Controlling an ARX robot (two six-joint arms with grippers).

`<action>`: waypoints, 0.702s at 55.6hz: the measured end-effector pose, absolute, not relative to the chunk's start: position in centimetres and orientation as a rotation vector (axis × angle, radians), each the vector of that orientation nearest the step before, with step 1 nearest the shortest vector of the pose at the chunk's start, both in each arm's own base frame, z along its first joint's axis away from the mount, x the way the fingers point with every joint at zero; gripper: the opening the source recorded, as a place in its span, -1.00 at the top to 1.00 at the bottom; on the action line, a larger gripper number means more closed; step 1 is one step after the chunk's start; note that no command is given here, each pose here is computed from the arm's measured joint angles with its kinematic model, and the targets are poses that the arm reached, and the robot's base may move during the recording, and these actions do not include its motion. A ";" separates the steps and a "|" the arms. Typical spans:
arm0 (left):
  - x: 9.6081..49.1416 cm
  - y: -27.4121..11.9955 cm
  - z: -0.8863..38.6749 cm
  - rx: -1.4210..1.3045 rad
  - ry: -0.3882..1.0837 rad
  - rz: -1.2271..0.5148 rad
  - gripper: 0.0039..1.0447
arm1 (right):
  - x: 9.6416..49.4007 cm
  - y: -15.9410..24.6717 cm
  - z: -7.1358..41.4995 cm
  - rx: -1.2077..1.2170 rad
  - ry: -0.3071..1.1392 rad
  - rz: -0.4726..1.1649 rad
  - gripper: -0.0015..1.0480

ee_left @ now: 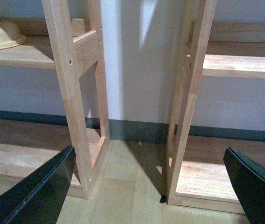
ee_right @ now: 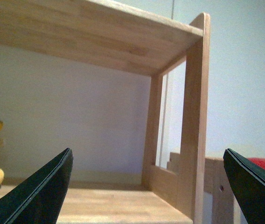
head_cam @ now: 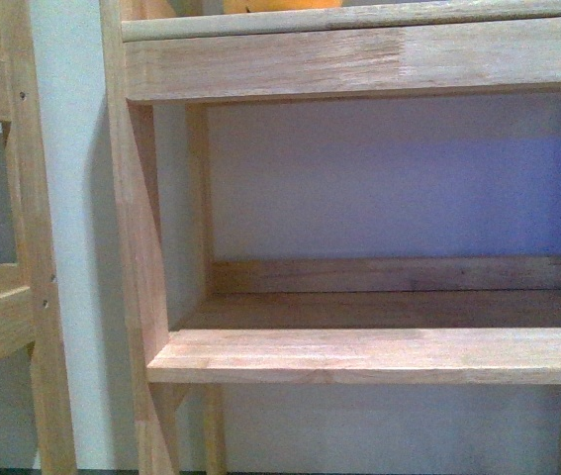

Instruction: Put away toys

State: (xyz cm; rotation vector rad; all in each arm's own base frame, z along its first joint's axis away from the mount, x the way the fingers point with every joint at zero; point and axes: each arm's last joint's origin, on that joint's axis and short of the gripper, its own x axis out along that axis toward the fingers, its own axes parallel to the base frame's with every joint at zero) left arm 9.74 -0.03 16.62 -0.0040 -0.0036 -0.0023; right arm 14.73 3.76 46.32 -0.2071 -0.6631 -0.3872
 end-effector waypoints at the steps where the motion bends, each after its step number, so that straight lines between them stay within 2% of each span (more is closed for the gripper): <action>1: 9.7 0.0 16.6 -0.004 -0.004 -0.002 -0.88 | 14.5 3.6 45.9 -0.206 -0.656 -0.388 -0.87; 23: 9.7 0.0 16.6 -0.004 -0.004 -0.002 -0.88 | 10.6 1.2 37.4 -0.212 -0.510 -0.328 -0.87; 39: 9.7 0.0 16.6 -0.004 -0.004 -0.002 -0.88 | 10.1 0.9 34.5 -0.132 -0.410 -0.330 -0.87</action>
